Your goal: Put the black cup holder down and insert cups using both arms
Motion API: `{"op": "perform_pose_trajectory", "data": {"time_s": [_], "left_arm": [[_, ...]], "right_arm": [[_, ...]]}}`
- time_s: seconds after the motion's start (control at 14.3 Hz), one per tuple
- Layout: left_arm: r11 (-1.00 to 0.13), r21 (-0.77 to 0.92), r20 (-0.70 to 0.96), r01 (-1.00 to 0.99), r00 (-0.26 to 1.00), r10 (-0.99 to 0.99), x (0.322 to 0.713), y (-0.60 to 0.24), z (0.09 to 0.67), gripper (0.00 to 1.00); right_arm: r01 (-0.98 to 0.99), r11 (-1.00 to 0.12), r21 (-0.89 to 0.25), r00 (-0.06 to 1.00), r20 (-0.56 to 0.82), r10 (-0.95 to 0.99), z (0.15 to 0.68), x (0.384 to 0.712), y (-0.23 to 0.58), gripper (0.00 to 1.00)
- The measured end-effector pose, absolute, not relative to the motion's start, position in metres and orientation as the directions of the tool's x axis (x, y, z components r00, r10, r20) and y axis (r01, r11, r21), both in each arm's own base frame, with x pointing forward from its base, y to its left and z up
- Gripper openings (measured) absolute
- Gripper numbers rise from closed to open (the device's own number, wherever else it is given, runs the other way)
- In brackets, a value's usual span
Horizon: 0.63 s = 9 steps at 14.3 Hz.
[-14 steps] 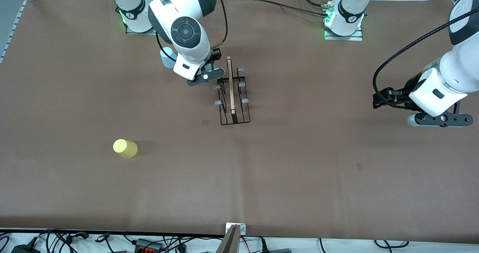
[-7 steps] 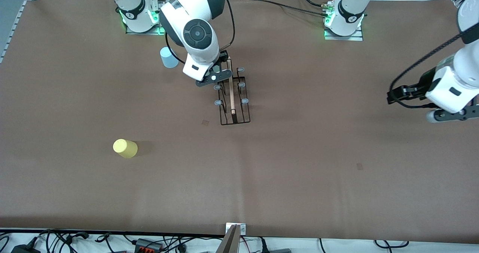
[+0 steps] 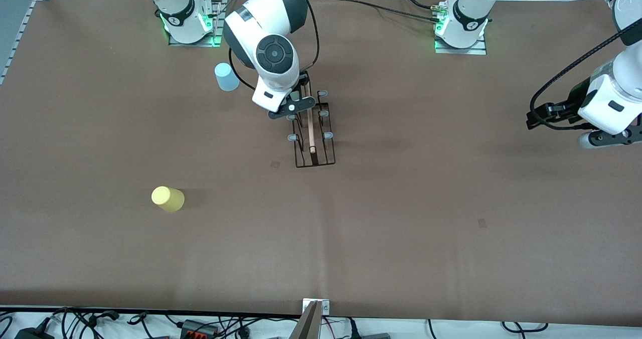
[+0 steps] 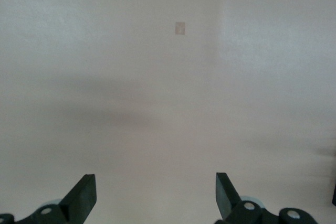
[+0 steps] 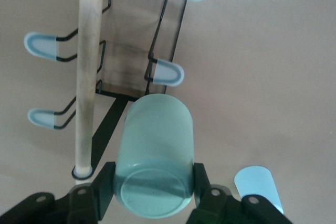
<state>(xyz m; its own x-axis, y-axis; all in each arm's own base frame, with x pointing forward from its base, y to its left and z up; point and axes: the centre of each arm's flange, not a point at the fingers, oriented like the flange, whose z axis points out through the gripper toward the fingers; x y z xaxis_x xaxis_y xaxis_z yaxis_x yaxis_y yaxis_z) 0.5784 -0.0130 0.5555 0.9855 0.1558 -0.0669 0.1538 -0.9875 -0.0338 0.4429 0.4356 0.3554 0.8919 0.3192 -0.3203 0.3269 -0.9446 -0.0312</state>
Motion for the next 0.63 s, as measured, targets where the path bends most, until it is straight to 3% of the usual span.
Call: {"op": "perform_pose_trajectory", "data": {"time_s": [0.63], "left_arm": [[-0.989,-0.033,-0.032,0.142,0.989,0.143,0.581,-0.014,0.556,1.00]], "right_arm": [[0.335,-0.942,-0.017,0.884,-0.340,0.321,0.321,0.440,0.445,0.64]]}}
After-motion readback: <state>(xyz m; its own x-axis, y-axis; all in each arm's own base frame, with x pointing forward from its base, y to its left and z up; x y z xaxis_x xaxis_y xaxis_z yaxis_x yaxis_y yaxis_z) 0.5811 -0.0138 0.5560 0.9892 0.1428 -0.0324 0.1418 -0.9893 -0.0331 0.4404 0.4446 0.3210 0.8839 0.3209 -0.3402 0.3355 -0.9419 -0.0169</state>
